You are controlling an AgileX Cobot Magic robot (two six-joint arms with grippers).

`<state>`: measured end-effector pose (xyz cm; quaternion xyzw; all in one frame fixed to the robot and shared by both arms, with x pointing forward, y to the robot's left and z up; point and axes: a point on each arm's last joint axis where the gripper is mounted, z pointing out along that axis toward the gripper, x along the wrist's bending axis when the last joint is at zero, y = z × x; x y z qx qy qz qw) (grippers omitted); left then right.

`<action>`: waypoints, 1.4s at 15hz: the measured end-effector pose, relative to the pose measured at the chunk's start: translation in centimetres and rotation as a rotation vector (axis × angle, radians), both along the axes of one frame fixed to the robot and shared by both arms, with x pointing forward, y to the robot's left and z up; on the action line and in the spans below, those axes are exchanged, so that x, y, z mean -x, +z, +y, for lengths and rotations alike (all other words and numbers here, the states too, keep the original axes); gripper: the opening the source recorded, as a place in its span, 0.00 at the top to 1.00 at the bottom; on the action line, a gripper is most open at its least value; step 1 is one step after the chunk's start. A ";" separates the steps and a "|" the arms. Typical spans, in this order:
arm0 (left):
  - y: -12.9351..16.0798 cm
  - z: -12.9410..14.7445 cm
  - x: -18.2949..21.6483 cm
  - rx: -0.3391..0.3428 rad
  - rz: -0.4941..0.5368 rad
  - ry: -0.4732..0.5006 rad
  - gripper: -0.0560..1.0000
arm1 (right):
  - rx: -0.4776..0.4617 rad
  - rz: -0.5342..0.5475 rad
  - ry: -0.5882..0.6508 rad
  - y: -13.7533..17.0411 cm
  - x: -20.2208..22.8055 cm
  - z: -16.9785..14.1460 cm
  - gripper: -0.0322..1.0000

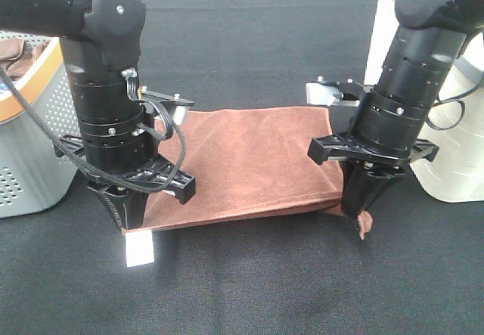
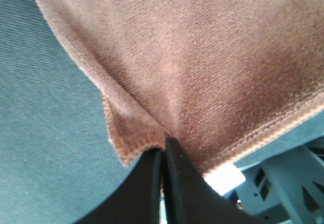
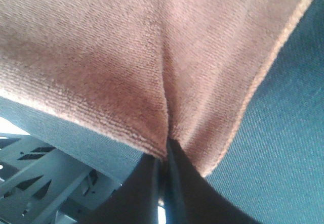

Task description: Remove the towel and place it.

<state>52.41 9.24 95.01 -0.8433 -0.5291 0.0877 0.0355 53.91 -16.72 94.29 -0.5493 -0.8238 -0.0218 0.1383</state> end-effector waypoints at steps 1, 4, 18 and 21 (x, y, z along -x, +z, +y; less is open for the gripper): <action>0.0 -0.1 0.1 -0.001 0.001 -0.003 0.93 | 0.001 0.003 0.001 0.0 0.0 0.0 0.97; 0.0 0.1 0.2 -0.013 0.012 -0.011 0.78 | 0.013 0.003 0.008 0.0 0.0 -0.2 0.84; 10.2 0.7 0.7 0.144 -0.262 -0.021 0.33 | -0.112 -0.149 0.002 8.8 3.3 -0.7 0.11; 16.7 2.3 2.5 0.222 -0.456 -0.029 0.33 | -0.189 -0.312 0.001 13.9 6.1 -1.5 0.11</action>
